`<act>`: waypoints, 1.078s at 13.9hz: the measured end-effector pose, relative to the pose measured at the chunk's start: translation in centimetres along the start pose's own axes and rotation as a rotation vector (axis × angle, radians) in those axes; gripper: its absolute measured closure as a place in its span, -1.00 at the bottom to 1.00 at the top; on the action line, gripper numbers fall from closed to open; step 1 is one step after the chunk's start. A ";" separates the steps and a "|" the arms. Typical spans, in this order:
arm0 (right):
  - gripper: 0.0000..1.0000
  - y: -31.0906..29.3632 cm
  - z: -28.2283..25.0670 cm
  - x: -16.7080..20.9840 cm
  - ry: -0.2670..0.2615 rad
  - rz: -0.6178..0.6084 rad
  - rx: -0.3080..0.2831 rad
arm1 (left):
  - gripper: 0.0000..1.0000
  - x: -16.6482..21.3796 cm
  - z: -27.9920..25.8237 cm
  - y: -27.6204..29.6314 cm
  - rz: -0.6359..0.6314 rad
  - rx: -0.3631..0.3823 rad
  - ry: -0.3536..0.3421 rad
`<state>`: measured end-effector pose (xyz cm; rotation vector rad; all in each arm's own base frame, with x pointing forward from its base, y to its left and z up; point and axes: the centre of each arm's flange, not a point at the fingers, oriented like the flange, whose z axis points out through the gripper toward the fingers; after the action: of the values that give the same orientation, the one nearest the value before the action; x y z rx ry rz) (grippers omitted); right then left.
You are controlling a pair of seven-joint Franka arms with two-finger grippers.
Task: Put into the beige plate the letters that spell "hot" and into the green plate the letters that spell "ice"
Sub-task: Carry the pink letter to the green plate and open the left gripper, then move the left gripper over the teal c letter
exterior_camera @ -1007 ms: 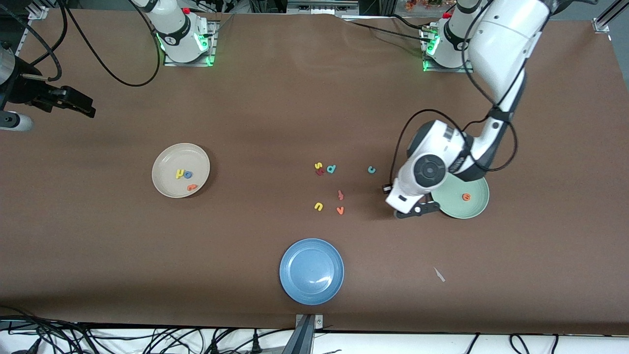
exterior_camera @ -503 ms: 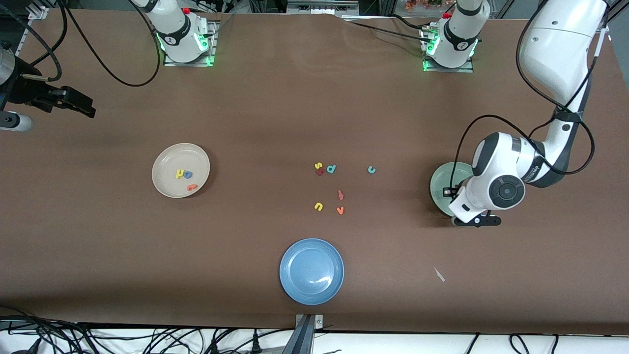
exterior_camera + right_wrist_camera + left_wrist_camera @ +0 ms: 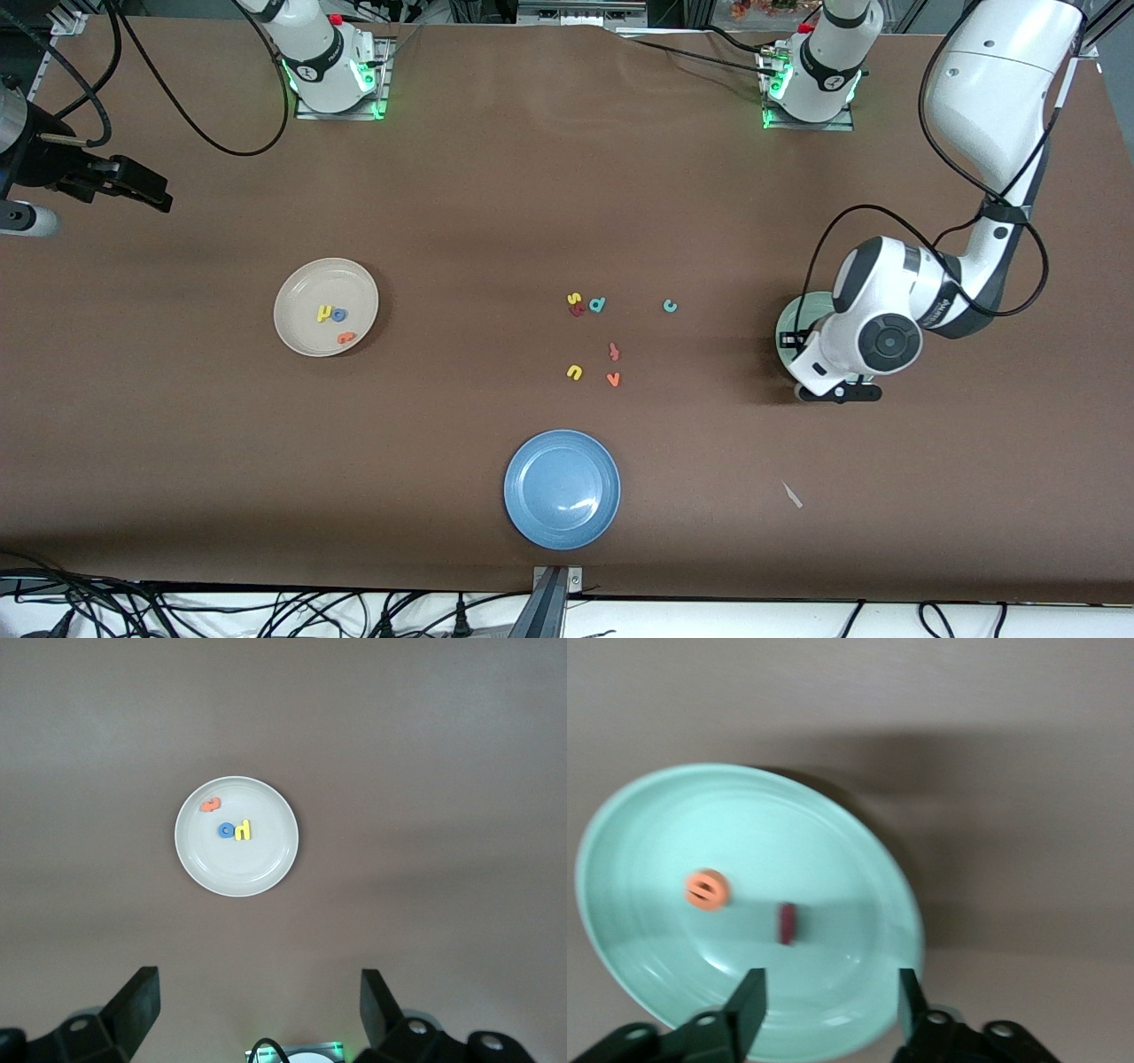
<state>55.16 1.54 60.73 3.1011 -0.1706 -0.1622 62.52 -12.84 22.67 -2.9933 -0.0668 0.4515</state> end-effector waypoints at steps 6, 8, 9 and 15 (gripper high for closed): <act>-1.00 0.0 0.0 0.0 -0.001 0.000 0.000 | -1.00 -6.0 -2.6 13.8 -0.141 -0.047 0.005; -1.00 0.0 0.0 0.0 -0.001 0.000 0.000 | -1.00 -8.0 -1.9 17.5 -0.197 -0.042 0.013; -1.00 0.0 0.0 0.0 -0.001 0.000 0.000 | -1.00 -8.9 -1.3 19.0 -0.220 -0.049 0.023; -1.00 0.0 0.1 0.0 -0.001 0.000 0.000 | -0.51 -9.9 3.9 21.0 -0.206 -0.072 0.098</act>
<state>55.19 1.53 60.67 3.1008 -0.1710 -0.1640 52.46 -33.88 19.31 -3.0291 -0.3857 0.2860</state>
